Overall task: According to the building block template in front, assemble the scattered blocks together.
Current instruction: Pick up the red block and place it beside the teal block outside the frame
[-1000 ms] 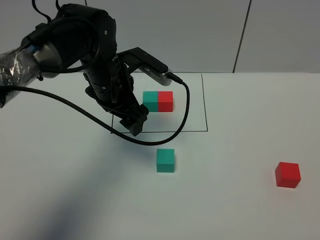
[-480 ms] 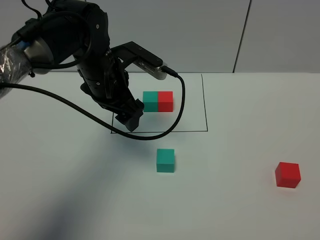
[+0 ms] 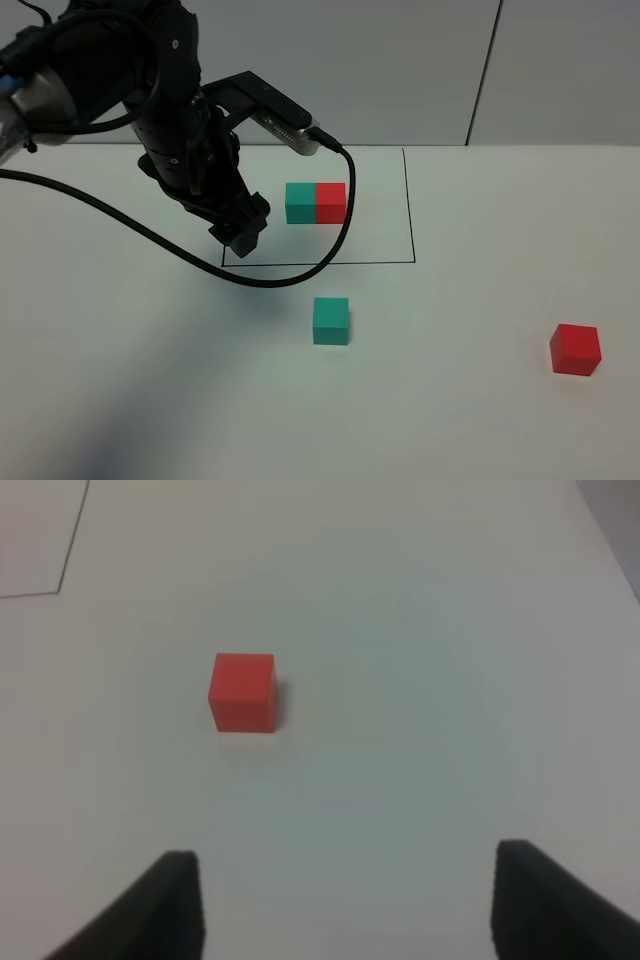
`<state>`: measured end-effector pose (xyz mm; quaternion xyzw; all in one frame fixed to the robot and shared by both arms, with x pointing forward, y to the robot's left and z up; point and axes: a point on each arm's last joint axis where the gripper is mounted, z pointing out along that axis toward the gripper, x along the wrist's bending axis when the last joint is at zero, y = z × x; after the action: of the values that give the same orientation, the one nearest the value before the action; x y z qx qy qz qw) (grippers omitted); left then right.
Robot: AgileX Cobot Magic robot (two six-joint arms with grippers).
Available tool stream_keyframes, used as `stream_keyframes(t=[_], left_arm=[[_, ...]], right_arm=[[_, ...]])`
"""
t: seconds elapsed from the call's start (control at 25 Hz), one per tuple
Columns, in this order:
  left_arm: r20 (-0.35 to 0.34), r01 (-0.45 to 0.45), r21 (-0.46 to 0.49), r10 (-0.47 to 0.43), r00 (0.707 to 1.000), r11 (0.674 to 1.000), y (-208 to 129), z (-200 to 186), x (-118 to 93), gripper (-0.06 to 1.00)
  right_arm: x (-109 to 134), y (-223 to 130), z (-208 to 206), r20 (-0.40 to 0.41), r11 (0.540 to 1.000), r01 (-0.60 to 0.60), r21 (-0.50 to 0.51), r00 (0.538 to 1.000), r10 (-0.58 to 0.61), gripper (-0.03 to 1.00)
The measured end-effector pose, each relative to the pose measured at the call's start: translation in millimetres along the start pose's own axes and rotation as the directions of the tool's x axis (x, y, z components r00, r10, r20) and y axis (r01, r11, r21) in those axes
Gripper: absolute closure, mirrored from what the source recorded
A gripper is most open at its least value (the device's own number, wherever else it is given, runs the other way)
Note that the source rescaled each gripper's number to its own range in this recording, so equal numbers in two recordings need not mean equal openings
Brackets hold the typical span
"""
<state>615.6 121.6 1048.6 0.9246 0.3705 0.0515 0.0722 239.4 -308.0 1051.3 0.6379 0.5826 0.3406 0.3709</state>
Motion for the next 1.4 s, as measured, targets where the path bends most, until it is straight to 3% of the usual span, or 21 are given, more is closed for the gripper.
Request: stream_keyframes(t=[0.44, 0.72, 1.4], left_arm=[[0.011, 0.012, 0.050, -0.013, 1.000, 0.999, -67.7, -2.1, -25.3, 0.02], [-0.029, 0.062, -0.063, -0.064, 0.997, 0.996, -127.5, -13.6, -48.3, 0.02], [-0.045, 0.215, -0.209, -0.229, 0.972, 0.954, -220.5, -52.1, -80.7, 0.02]], right_arm=[[0.0, 0.0, 0.0, 0.000, 1.000, 0.000, 0.000, 1.000, 0.000, 0.40], [0.0, 0.0, 0.0, 0.000, 1.000, 0.000, 0.000, 1.000, 0.000, 0.40], [0.0, 0.0, 0.0, 0.000, 1.000, 0.000, 0.000, 1.000, 0.000, 0.40]])
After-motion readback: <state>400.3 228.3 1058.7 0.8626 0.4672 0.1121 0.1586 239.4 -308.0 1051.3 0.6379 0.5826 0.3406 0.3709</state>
